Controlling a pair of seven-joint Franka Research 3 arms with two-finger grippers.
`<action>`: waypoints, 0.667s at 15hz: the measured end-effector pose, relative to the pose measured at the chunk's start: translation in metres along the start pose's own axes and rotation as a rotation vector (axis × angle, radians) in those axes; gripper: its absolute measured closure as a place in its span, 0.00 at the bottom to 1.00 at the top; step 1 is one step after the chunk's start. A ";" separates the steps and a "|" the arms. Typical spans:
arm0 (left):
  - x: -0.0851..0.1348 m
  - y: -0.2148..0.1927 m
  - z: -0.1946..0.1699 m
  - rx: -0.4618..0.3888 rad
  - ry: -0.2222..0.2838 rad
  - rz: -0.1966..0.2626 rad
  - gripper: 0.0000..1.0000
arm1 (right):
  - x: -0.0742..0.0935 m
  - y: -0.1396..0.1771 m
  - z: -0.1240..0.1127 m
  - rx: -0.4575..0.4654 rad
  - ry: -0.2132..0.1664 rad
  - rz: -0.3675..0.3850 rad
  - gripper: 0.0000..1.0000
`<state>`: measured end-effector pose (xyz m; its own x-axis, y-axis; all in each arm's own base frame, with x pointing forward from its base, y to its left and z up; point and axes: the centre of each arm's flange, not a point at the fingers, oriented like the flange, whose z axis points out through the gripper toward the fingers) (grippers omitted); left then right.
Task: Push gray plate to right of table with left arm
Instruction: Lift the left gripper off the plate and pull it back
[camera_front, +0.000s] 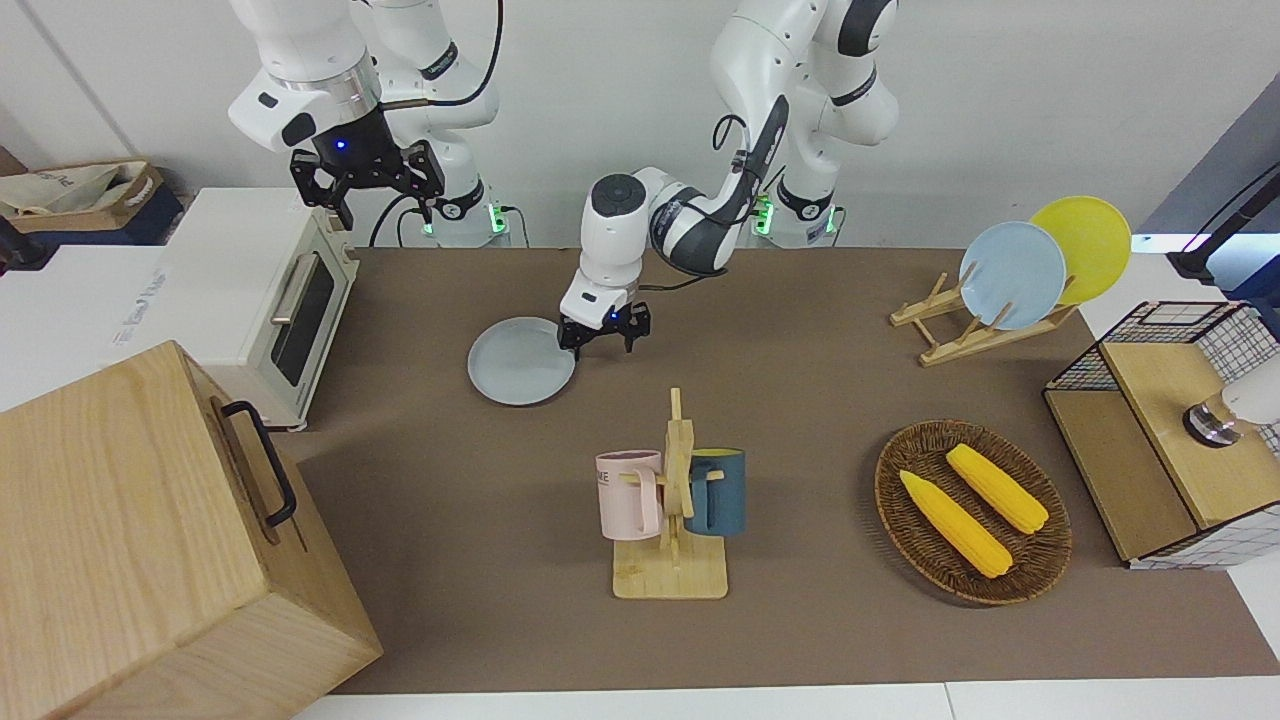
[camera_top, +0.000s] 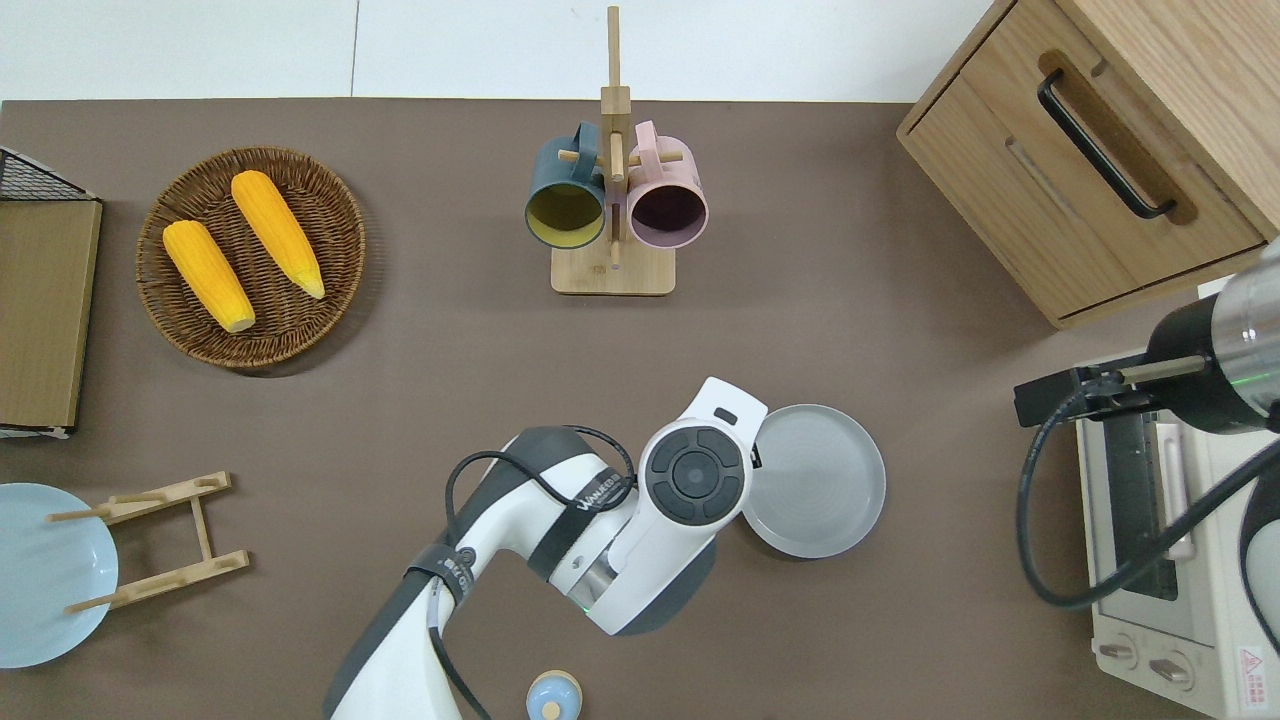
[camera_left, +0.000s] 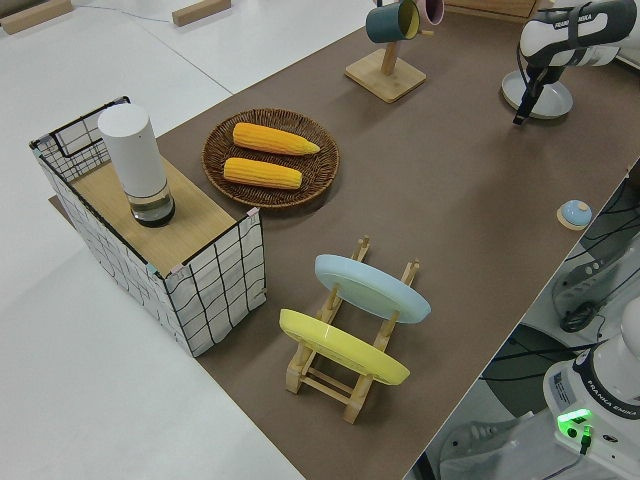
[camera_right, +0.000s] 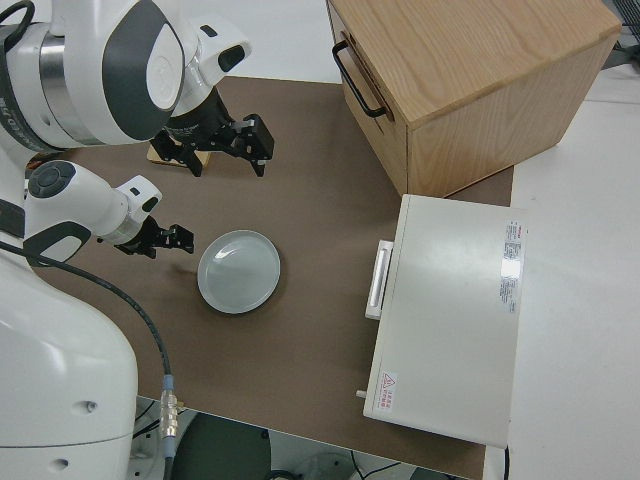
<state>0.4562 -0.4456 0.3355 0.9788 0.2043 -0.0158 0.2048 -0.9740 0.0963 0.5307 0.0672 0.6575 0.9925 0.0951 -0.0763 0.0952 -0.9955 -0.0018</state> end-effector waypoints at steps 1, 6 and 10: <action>0.008 -0.008 -0.008 0.004 0.001 0.007 0.02 | 0.000 0.000 0.000 0.000 0.000 0.000 0.01; 0.046 -0.055 -0.048 0.038 -0.020 0.055 0.01 | 0.000 0.000 0.000 0.000 0.000 0.000 0.01; 0.076 -0.103 -0.092 0.039 -0.047 0.091 0.01 | 0.000 0.000 0.000 0.000 0.000 0.000 0.01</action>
<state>0.5094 -0.3204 0.4161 0.9922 0.1112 -0.0556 0.1145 -0.9916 0.0607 0.5307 0.0672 0.6575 0.9925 0.0950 -0.0763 0.0952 -0.9955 -0.0018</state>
